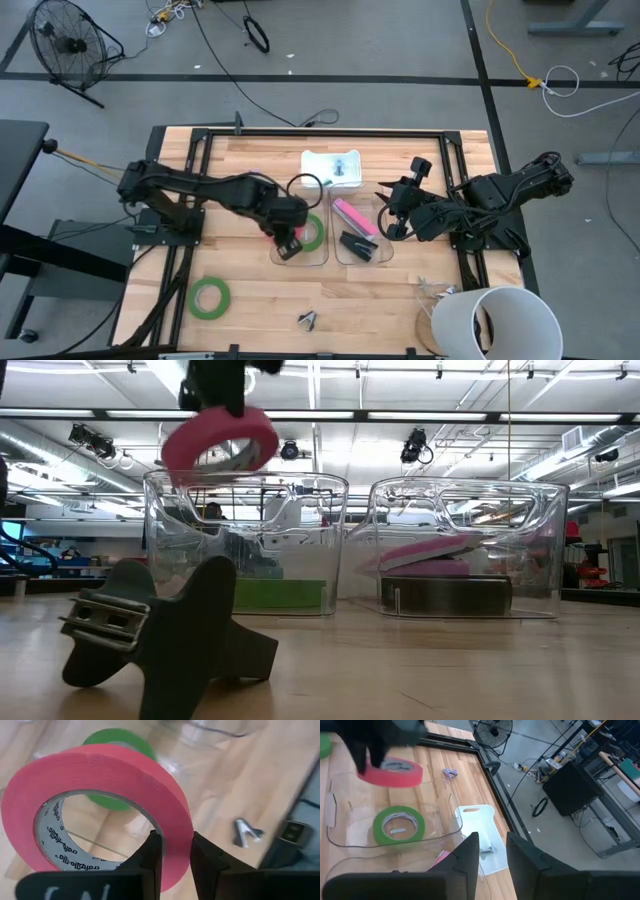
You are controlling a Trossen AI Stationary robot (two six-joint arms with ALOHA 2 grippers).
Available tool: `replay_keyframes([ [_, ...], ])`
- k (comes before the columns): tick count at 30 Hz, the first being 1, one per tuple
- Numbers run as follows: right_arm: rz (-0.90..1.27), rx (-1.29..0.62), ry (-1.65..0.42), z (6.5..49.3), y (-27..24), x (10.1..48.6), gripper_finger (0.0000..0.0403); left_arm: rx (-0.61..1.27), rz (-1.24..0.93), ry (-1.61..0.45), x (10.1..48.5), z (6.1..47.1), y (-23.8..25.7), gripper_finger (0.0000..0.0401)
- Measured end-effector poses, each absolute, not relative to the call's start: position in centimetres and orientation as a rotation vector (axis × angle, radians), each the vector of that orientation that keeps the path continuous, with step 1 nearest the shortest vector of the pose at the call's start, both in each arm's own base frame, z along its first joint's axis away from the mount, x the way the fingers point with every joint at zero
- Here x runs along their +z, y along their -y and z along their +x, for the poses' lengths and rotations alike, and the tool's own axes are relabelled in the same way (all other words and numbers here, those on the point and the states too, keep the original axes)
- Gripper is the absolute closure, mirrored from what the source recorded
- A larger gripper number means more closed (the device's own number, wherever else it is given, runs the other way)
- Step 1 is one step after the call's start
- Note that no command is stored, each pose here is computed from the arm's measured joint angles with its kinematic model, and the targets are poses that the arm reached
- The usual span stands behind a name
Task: Pick and place Stapler, Stapler remover, tape
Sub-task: Put the pink tape into the left transparent bin
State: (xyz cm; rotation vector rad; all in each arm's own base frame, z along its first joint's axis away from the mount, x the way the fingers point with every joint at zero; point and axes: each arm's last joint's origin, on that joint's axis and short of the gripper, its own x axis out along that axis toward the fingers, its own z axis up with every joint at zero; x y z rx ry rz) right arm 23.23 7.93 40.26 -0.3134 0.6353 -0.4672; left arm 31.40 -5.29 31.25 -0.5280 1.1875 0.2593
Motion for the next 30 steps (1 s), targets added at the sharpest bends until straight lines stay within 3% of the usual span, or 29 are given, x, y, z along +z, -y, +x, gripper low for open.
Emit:
replay_keyframes([
  [14,-0.329,-0.461,-0.639,23.2,-7.9,40.3,0.0305,0.245,-0.541,-1.329,25.5,35.6,1.7,0.0329],
  [30,-0.336,-0.458,-0.643,23.2,-7.9,40.2,0.0305,0.203,-0.556,-1.180,28.6,37.1,1.1,0.0329],
])
